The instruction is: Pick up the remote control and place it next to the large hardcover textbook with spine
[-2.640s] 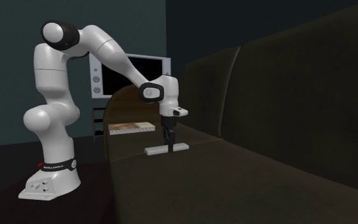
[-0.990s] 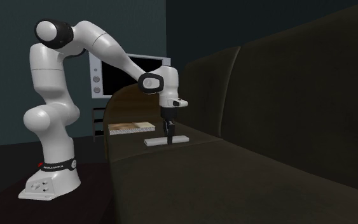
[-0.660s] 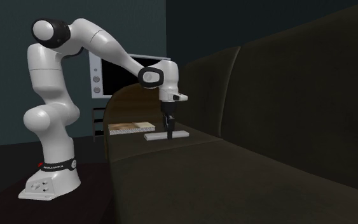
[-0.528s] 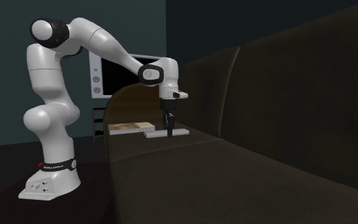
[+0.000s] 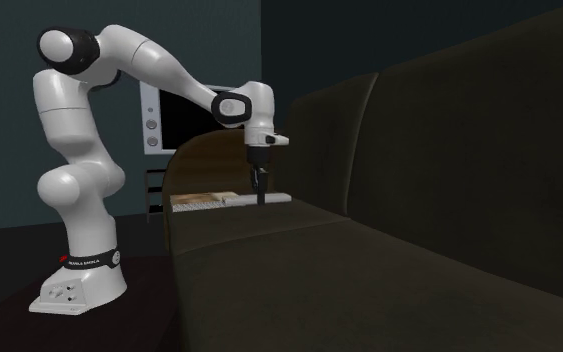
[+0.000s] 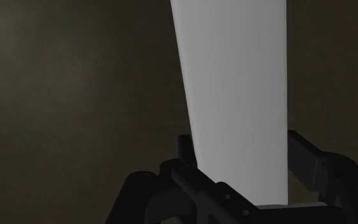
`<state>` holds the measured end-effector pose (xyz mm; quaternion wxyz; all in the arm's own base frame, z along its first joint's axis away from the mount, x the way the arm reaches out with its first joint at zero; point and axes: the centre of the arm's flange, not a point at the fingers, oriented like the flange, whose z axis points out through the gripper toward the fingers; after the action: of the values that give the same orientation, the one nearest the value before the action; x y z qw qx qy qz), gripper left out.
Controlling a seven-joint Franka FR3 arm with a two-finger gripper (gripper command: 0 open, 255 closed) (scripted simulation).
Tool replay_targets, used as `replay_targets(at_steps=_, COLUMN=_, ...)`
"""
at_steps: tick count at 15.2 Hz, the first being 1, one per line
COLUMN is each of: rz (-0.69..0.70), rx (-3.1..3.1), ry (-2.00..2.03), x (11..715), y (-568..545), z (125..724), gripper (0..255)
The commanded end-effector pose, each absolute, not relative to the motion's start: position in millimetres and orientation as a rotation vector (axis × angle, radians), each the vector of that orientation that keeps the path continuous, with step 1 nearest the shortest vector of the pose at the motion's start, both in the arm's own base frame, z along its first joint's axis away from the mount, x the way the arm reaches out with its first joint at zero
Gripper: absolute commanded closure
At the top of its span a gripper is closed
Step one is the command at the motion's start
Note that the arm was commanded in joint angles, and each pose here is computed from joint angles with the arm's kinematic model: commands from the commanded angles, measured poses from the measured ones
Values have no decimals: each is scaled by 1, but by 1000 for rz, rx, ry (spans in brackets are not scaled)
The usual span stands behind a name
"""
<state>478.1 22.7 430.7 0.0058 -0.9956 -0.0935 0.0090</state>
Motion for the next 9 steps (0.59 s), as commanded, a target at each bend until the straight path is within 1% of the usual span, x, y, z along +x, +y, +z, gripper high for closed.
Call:
replay_targets(at_steps=1, rz=28, rx=-3117, ry=-292, x=461, y=42, z=432, gripper=255)
replay_targets(at_steps=9, rz=28, rx=-3117, ry=-292, x=391, y=122, z=432, gripper=255)
